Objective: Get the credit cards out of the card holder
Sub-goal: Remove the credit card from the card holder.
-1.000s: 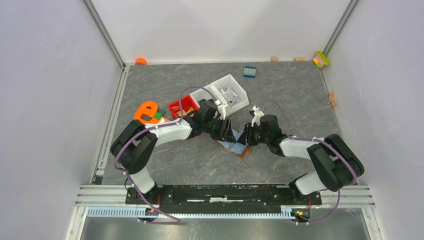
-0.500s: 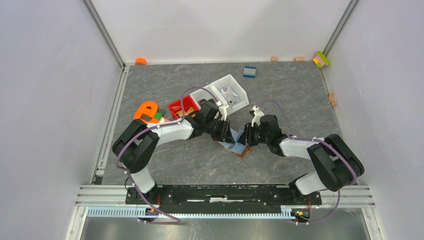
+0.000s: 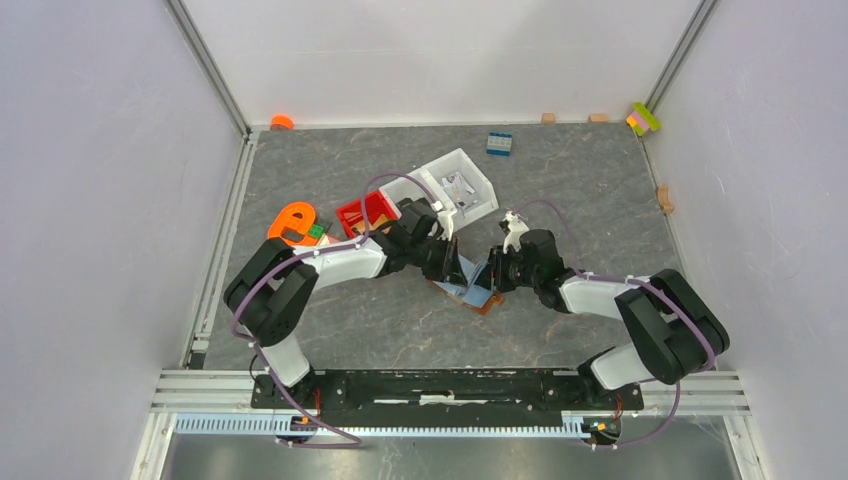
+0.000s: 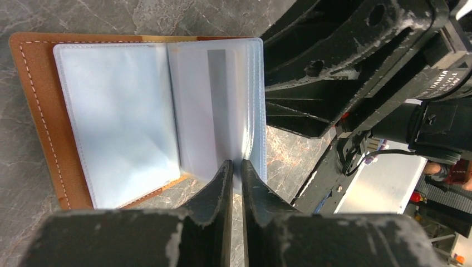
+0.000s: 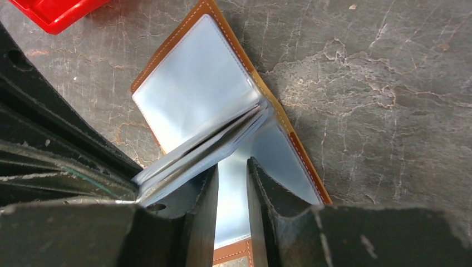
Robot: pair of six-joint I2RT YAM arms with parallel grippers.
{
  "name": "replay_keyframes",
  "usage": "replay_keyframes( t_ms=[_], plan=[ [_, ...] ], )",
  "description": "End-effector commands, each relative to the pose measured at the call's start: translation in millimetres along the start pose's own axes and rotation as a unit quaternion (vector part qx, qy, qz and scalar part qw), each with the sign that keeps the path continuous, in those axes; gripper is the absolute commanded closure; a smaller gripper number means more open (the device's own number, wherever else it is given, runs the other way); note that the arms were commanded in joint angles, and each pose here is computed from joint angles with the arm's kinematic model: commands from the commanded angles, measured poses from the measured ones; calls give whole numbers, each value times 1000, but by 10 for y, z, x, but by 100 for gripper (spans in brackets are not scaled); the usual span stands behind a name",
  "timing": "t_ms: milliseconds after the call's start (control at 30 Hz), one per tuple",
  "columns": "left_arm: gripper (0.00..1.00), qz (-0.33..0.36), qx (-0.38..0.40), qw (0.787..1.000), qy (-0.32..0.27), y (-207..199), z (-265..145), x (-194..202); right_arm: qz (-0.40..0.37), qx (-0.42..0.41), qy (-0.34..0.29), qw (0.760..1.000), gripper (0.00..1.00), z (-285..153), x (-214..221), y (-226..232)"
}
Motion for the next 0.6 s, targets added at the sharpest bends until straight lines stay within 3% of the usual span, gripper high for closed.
replay_keyframes(
  t_ms=[0, 333, 467, 567],
  plan=[
    [87, 7, -24, 999, -33, 32, -63, -132, -20, 7, -33, 999, 70, -54, -180, 38],
    [88, -3, -14, 999, -31, 44, -70, -139, -48, 70, -126, 988, 67, -392, -350, 22],
    [88, -2, -6, 1000, -29, 24, -74, -135, -64, 37, -169, 983, 64, -471, -404, 120],
    [88, -4, -2, 1000, -26, 20, -63, -132, -73, 8, -179, 981, 56, -465, -437, 189]
  ],
)
Point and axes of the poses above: each gripper's point midway between its finger pads, its own z axis out along the fingers, its own y axis along the line the jaws close on, x = y × z, the point moved 7 cm from there along -z, back along the fingers, and after that the axes turned 12 degrees about -z, right-handed, at the moved point
